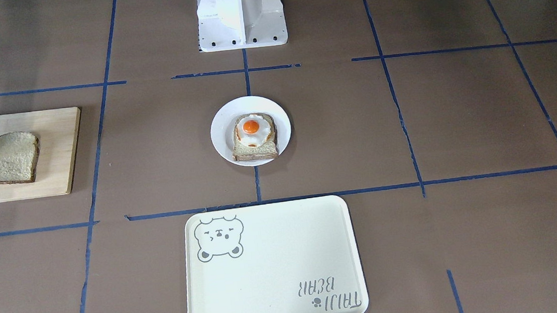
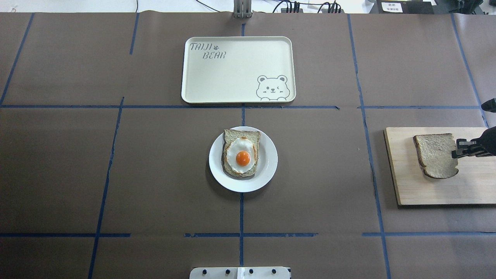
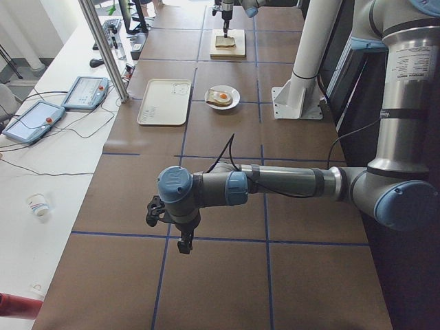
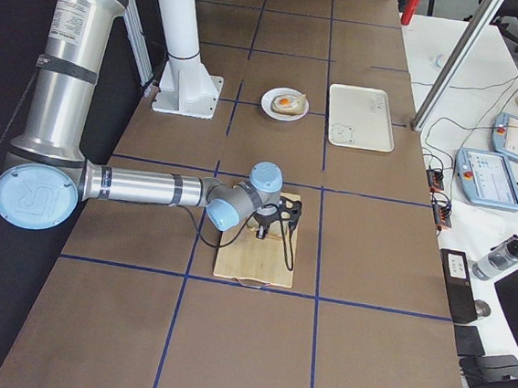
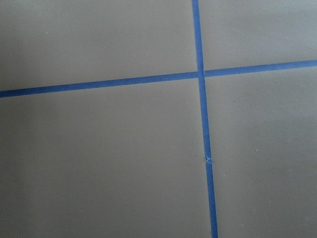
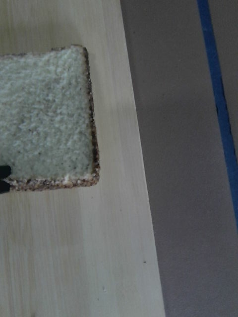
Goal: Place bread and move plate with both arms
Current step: 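Lift the bread with the right gripper toward the plate while the left arm moves in, then lower the bread slice onto the egg toast on the plate and release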
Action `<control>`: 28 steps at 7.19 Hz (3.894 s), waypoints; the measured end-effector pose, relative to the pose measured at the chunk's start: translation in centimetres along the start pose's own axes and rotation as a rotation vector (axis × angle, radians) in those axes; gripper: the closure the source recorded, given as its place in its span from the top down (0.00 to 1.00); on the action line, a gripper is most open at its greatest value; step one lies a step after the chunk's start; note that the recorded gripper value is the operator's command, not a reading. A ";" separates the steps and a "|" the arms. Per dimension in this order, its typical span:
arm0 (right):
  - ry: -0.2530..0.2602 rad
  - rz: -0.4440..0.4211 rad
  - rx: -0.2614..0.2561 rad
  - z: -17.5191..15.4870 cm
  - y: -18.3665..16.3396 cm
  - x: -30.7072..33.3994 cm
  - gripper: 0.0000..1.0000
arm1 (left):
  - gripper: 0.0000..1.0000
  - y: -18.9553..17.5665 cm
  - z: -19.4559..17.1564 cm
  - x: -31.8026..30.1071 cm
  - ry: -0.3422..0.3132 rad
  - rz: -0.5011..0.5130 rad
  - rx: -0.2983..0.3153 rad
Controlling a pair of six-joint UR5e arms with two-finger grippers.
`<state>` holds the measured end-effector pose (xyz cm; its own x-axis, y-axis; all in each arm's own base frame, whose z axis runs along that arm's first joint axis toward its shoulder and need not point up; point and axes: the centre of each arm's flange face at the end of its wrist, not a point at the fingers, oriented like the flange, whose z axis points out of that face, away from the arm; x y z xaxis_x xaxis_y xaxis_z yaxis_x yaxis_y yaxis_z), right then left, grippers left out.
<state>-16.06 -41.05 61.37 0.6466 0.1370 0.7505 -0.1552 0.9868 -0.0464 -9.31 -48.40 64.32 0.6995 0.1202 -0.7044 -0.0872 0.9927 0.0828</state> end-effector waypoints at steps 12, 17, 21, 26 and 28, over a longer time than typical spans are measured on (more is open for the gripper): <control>-0.311 0.051 0.129 -13.4 -7.5 -13.8 0.00 | 1.00 -10.0 4.7 41.1 0.414 -0.202 0.064; -0.439 -0.019 0.119 -6.8 -0.7 -39.6 0.00 | 1.00 -10.1 7.0 51.0 0.434 -0.228 0.026; -0.440 -0.073 0.158 -0.1 6.2 -49.1 0.00 | 1.00 -9.4 8.3 54.1 0.431 -0.217 0.023; -0.378 -0.100 0.160 5.5 11.1 -50.4 0.45 | 1.00 -9.2 8.4 54.4 0.432 -0.213 0.019; -0.390 -0.096 0.165 4.8 10.8 -50.4 1.00 | 1.00 -9.2 8.5 54.6 0.433 -0.211 0.018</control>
<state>-53.94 -37.74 26.22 0.3379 -0.0291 0.9407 -0.2456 0.9622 0.1180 35.70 -50.92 31.12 0.3409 -0.0926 -0.9355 0.0396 0.9957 -0.0842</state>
